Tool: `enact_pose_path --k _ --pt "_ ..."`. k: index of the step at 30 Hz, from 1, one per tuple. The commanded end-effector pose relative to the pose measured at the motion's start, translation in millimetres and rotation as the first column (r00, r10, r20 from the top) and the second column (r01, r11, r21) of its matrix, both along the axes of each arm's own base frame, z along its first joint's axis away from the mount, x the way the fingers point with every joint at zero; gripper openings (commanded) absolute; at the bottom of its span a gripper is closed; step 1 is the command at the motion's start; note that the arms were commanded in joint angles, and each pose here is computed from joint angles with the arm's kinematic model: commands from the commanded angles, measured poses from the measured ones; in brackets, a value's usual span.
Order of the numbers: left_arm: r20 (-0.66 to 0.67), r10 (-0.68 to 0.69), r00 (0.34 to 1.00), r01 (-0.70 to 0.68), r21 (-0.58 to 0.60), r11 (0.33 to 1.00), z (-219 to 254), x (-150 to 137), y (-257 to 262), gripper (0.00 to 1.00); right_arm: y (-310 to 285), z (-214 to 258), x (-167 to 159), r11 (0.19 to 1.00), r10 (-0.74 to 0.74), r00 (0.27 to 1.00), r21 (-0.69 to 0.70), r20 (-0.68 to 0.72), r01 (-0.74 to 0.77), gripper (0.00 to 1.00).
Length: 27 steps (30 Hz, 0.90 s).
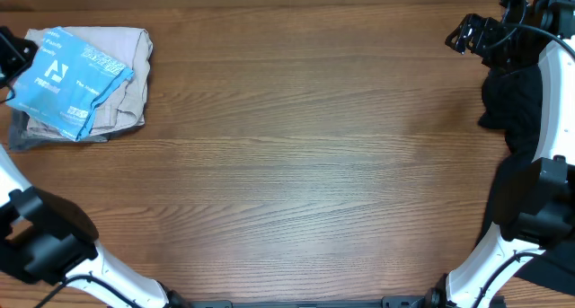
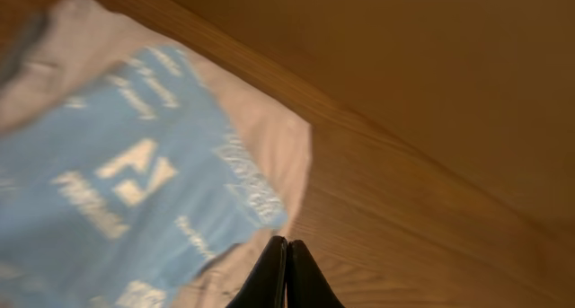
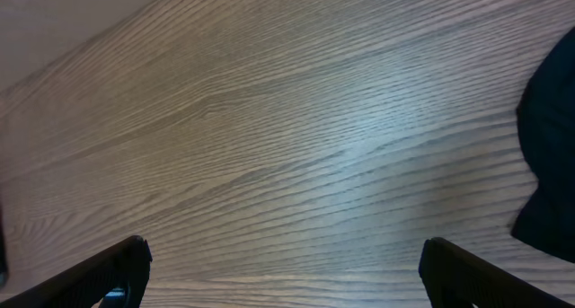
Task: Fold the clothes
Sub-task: 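Press and adjust the blue bundle on the pants with the left gripper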
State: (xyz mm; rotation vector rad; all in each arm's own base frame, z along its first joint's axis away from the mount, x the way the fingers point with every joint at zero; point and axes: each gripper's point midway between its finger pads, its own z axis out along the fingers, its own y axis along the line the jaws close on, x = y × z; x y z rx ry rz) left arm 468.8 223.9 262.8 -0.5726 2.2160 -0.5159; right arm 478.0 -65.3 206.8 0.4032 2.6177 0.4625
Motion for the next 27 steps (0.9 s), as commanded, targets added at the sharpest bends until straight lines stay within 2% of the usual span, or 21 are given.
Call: enact_pose_path --k 1,6,11,16,18,21,25,27 --pt "-0.002 -0.131 0.991 0.129 -0.173 0.977 -50 20 -21 0.04 -3 6 1 1.0 -0.009 1.0 -0.008 0.014 0.009 1.0" --pt "0.01 -0.24 0.971 0.23 -0.32 0.919 -116 32 -33 0.04 -3 6 1 1.0 -0.009 1.0 -0.008 0.014 0.009 1.0" --pt "0.182 -0.361 0.915 0.404 -0.399 0.823 -157 40 -49 0.05 -3 6 1 1.0 -0.009 1.0 -0.008 0.014 0.009 1.0" --pt "0.171 -0.363 0.916 0.4 -0.462 0.792 -203 42 -52 0.07 -3 6 1 1.0 -0.009 1.0 -0.008 0.014 0.009 1.0" --pt "0.203 -0.367 0.908 0.419 -0.478 0.772 -200 43 -56 0.07 -3 6 1 1.0 -0.009 1.0 -0.008 0.014 0.009 1.0" --pt "0.289 -0.377 0.88 0.472 -0.449 0.759 -165 48 -56 0.08 -3 6 1 1.0 -0.009 1.0 -0.008 0.014 0.009 1.0" --pt "0.348 -0.383 0.856 0.495 -0.336 0.801 -95 58 -44 0.08 -3 6 1 1.0 -0.009 1.0 -0.008 0.014 0.009 1.0" --pt "0.338 -0.363 0.868 0.462 -0.285 0.84 -64 63 -35 0.07 -3 6 1 1.0 -0.009 1.0 -0.008 0.014 0.009 1.0"
